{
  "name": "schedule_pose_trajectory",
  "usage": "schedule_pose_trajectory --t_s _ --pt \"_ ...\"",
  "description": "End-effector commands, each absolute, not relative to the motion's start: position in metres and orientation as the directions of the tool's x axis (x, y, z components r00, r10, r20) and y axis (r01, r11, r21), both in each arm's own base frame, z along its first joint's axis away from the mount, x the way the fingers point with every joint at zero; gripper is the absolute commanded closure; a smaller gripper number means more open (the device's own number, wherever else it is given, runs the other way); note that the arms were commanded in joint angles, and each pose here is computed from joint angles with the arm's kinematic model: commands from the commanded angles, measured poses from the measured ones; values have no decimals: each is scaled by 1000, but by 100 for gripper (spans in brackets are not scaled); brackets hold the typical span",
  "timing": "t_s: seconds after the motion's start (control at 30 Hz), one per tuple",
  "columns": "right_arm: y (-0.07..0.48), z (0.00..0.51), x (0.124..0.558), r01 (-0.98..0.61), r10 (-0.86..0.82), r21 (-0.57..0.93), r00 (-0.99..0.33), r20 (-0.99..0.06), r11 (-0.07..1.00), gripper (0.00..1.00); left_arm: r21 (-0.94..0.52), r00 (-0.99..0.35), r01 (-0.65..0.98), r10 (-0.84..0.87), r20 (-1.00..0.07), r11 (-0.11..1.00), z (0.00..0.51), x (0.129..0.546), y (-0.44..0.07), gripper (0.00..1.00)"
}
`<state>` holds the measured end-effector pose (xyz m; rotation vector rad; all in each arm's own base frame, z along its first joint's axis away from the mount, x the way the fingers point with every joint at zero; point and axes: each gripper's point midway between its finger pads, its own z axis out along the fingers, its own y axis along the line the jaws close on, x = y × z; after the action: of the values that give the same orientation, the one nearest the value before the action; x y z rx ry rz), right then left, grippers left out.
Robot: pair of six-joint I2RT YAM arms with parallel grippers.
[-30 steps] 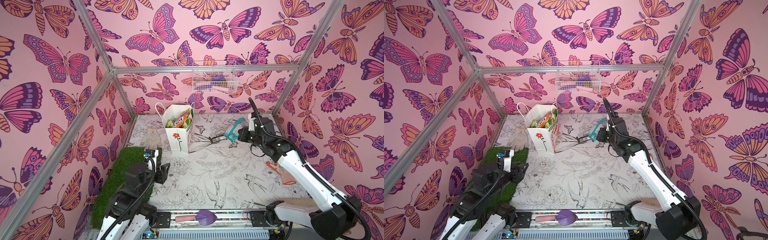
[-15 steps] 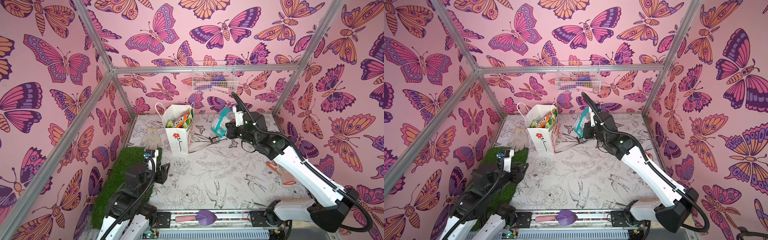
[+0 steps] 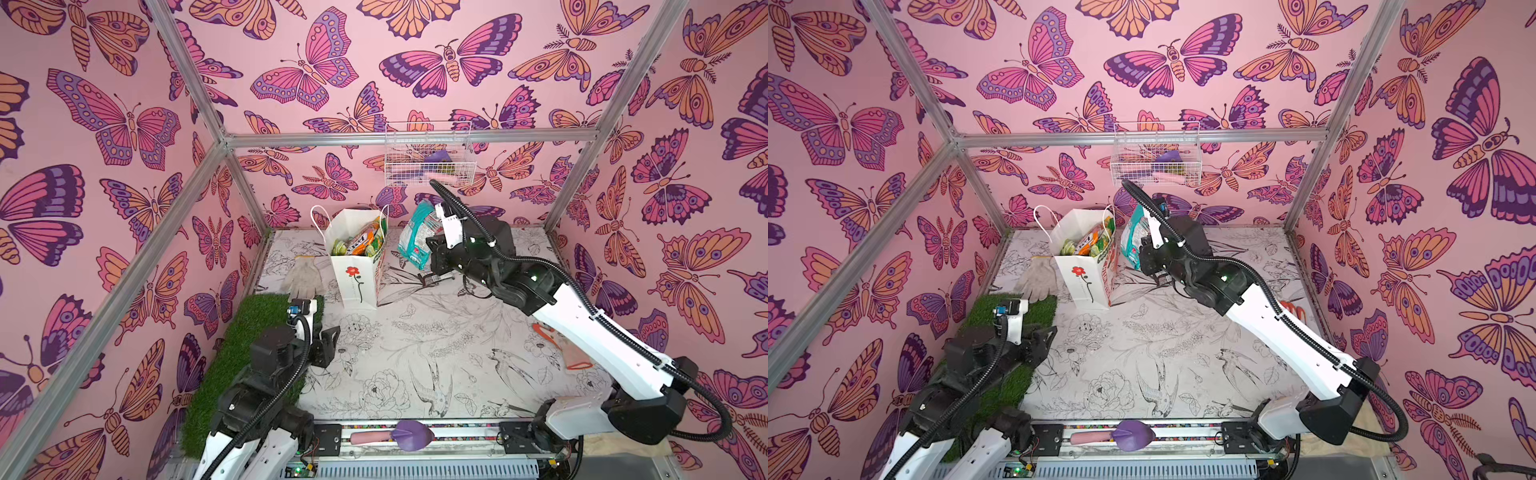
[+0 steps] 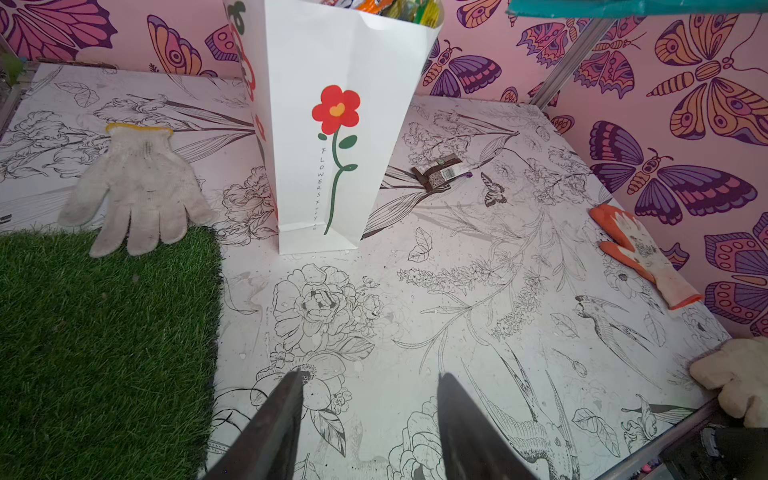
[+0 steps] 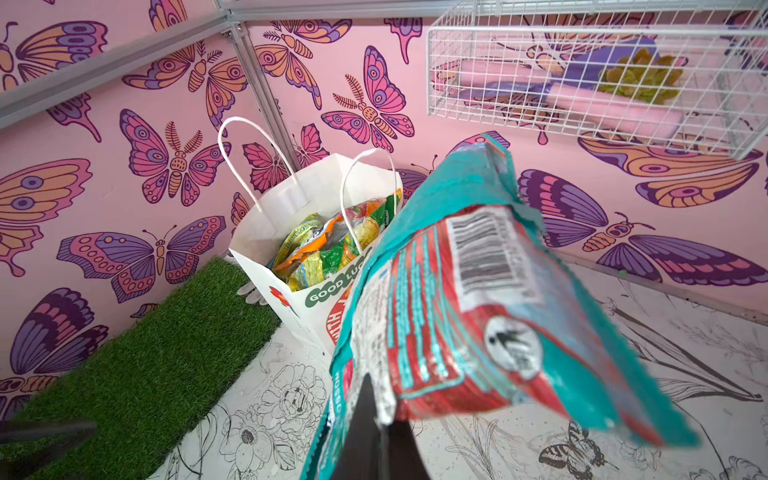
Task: Place the snacks into the paper bag
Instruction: 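Carry the teal packet with the right gripper above the paper bag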
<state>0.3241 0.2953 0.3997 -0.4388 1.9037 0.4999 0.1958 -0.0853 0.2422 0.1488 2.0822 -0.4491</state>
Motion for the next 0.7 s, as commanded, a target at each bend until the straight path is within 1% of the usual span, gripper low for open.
schedule_pose_trajectory --t_s 0.0,0.5,0.53,0.67 --pt "304 434 322 -542 -59 98 -265 -963 834 100 -257 -531 274 -77 -844 927 239 194 -84 46" --pt "349 453 317 -604 -95 46 -199 -975 795 100 -256 -528 276 -77 -846 926 240 193 -84 46" --pt "357 445 321 -607 -110 39 -207 -972 794 100 -257 -527 277 -77 -846 926 240 193 -84 46" --pt "370 444 324 -617 -120 33 -205 -972 786 100 -256 -529 276 -76 -845 926 239 193 -84 46"
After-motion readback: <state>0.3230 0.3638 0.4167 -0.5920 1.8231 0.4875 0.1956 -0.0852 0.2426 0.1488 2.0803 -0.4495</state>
